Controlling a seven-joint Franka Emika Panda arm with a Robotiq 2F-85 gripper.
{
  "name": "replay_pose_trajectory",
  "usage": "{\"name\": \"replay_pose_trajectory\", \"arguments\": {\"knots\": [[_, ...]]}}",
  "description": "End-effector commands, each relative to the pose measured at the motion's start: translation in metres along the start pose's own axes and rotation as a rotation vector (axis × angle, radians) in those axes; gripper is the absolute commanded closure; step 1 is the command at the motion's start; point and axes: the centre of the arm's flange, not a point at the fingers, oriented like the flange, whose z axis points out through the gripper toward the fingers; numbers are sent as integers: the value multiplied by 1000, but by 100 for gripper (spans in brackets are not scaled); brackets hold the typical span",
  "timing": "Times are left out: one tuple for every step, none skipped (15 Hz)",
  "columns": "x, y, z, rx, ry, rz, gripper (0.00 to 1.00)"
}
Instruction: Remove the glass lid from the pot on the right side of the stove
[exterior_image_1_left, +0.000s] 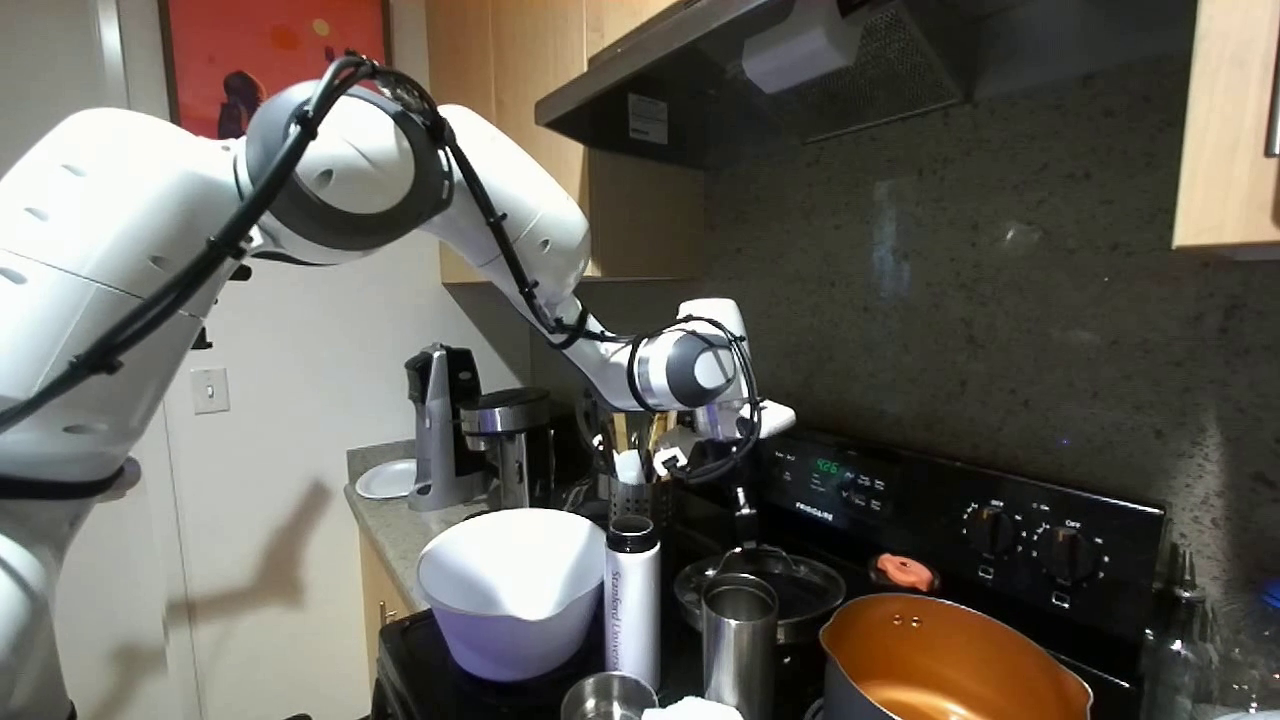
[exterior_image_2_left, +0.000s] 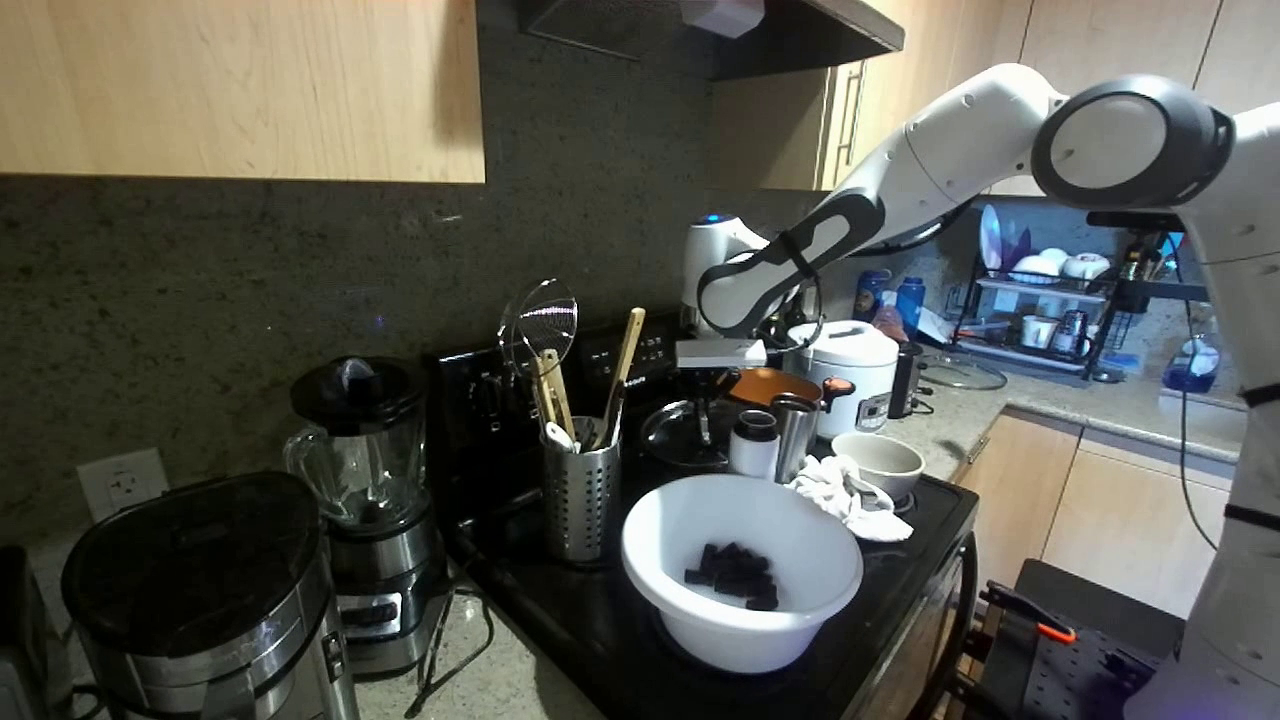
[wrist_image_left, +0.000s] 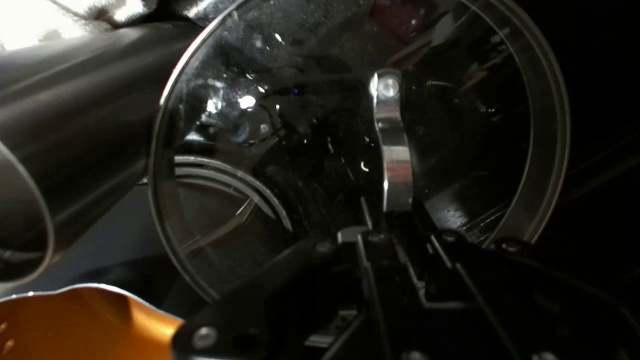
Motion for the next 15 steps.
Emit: {"name": "replay_pose_trajectory", "arguments": {"knots": [[-8,-18,10,-21,-11,-10,96],[-11,-22,16,-26,-20,-16,96],[-14,-26,21,-26,-30,-22,96],[-16,-31,25,-27,-33,-17,96],[-18,-34,28,-30,-37,-19,96],[-19,-37,32,-30,-37,-17,96],[-19,-40,35,-33,-27,-16,96],[-19,-42,37,-35,-23,-14,60],[-18,-44,38,-38,-26,-13,59],[-16,-46,38,-37,-22,-12,53],[-14,-47,36,-35,-18,-12,45],[-11,-49,33,-33,-11,-11,39],[-9,-50,32,-31,-7,-10,32],[-7,-50,29,-27,-1,-8,24],[-6,-51,26,-22,3,-11,15]]}}
